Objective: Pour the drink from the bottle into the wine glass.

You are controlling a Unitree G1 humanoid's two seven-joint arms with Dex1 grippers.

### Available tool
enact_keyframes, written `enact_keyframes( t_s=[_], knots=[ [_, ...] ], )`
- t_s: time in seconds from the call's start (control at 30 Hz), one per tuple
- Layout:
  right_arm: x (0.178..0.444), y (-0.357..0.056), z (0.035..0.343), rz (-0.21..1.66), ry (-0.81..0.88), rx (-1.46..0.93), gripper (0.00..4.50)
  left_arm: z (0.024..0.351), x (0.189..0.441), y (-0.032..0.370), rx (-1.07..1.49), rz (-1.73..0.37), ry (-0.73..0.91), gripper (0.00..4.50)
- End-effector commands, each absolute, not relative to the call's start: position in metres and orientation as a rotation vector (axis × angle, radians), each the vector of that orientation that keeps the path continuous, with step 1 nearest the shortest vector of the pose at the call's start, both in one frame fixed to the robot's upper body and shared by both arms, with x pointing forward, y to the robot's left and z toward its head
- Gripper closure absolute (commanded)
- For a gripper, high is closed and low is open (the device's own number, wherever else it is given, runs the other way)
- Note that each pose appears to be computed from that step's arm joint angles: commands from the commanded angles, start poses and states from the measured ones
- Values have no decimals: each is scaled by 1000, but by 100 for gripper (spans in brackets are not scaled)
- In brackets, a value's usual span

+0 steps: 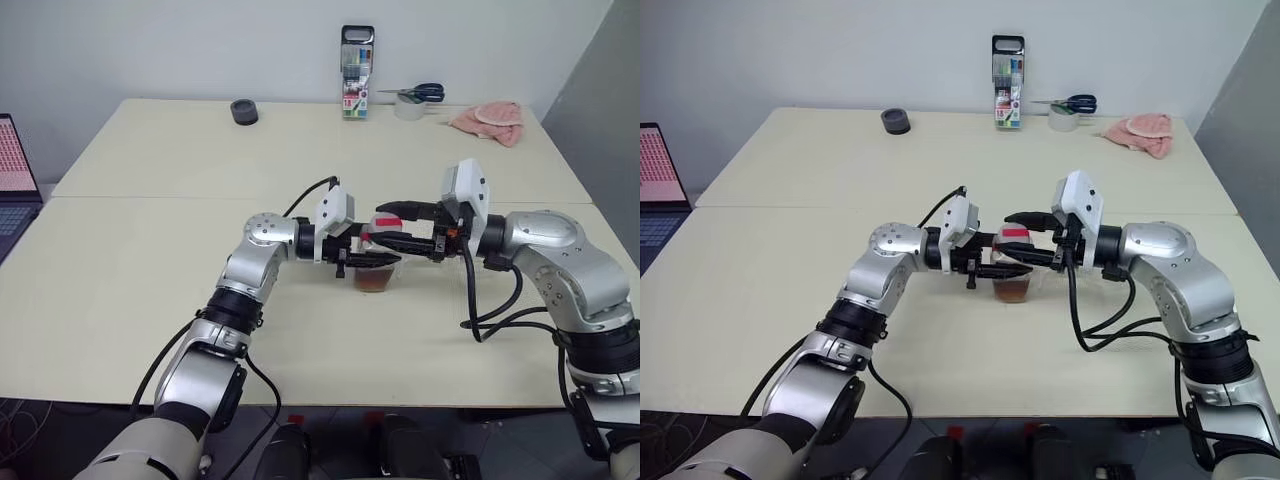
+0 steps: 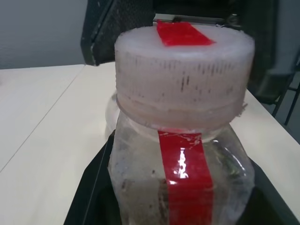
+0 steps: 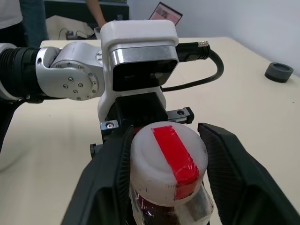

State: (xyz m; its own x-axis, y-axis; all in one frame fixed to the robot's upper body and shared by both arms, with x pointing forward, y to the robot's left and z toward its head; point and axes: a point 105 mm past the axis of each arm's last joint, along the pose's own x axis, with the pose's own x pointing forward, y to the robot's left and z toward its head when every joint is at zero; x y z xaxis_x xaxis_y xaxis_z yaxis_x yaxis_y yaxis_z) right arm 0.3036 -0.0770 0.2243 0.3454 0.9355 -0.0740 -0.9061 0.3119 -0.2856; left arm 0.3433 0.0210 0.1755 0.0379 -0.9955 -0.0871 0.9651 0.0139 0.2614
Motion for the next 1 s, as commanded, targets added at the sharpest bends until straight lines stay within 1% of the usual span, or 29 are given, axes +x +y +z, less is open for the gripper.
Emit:
enact_keyframes(
  t_s=[0.03, 0.1, 0.13, 0.23, 0.33, 0.4, 0.57, 0.9, 0.97, 1.0],
  knots=[
    [295, -77, 232, 1153, -191, -316, 94, 197, 351, 27, 265, -1461, -215, 273],
    [291, -81, 232, 1086, -201, -302, 21, 197, 355, 28, 270, -1435, -214, 273],
    [285, -82, 230, 1052, -207, -281, 20, 198, 358, 28, 271, -1413, -222, 273],
    [277, -81, 223, 870, -246, -226, 20, 201, 367, 28, 262, -1365, -234, 274],
    [283, -77, 225, 705, -298, -166, 20, 202, 369, 27, 255, -1359, -235, 274],
    [287, -71, 227, 631, -325, -153, 20, 201, 369, 27, 256, -1361, -235, 274],
    [292, -55, 227, 572, -340, -100, 20, 200, 368, 25, 265, -1368, -233, 274],
    [302, -53, 232, 516, -362, -54, 20, 198, 368, 28, 279, -1368, -225, 274],
    [303, -53, 233, 513, -364, -55, 57, 197, 367, 29, 282, -1369, -223, 274],
    [303, -53, 233, 513, -364, -55, 84, 197, 367, 29, 283, -1370, -222, 274]
  ],
)
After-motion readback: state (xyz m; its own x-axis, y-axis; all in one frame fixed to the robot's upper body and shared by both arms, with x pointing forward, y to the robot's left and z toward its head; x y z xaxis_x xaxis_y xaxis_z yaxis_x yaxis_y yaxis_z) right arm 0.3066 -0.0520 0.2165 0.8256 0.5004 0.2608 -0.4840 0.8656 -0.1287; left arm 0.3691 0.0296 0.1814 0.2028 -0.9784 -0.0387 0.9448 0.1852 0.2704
